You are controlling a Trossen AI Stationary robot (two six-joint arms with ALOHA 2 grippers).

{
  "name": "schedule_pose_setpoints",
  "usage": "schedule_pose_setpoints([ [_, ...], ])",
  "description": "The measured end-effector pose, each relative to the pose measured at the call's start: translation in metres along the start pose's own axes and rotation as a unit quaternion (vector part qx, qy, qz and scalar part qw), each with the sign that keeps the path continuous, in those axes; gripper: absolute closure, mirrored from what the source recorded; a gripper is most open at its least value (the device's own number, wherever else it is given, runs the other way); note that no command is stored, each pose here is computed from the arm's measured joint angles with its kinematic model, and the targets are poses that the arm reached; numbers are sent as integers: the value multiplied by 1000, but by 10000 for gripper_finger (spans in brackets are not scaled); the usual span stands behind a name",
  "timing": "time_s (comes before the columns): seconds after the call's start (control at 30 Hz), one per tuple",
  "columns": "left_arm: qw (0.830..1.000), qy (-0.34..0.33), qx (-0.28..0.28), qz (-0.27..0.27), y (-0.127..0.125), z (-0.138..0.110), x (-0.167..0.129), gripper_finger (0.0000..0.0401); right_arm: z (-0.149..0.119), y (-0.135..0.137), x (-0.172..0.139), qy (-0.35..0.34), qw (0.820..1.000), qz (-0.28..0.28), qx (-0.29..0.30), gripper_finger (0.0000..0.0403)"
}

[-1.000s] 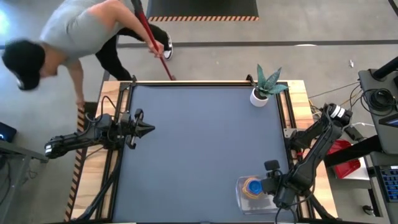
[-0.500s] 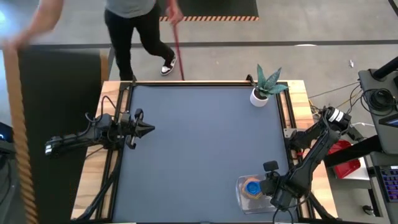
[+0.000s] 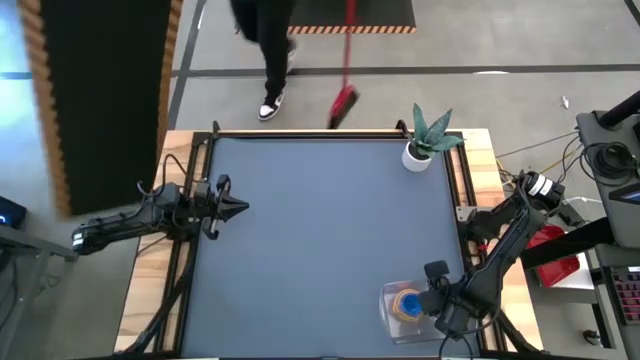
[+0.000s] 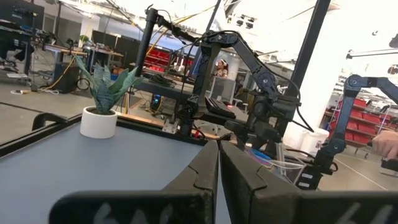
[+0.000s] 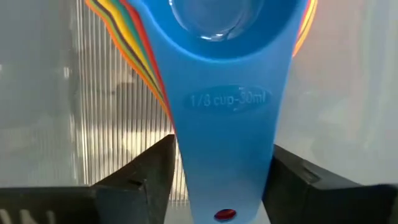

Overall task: Nest measuring cups in basket
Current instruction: Put the nested measuring cups into the transparent bin

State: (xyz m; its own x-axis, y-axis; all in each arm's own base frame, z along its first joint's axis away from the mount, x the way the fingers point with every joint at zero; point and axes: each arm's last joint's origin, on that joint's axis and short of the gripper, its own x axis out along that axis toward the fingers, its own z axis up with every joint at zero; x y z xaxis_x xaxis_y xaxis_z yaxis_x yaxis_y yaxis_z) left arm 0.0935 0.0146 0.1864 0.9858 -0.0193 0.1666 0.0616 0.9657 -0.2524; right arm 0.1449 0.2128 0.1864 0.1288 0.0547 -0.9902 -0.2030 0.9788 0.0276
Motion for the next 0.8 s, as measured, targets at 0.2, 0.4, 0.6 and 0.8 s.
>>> schedule_pose_setpoints([
  [0.2,1000,0,0,0,0,0,0,401,0,1,-1,5,1000,15,0,186],
  [0.4,1000,0,0,0,0,0,0,401,-1,0,-10,-6,999,32,7,169],
  [0.6,1000,0,0,0,0,0,0,401,-4,-4,-25,-25,998,57,21,163],
  [0.8,1000,0,0,0,0,0,0,401,-7,-7,-38,-33,995,87,31,165],
])
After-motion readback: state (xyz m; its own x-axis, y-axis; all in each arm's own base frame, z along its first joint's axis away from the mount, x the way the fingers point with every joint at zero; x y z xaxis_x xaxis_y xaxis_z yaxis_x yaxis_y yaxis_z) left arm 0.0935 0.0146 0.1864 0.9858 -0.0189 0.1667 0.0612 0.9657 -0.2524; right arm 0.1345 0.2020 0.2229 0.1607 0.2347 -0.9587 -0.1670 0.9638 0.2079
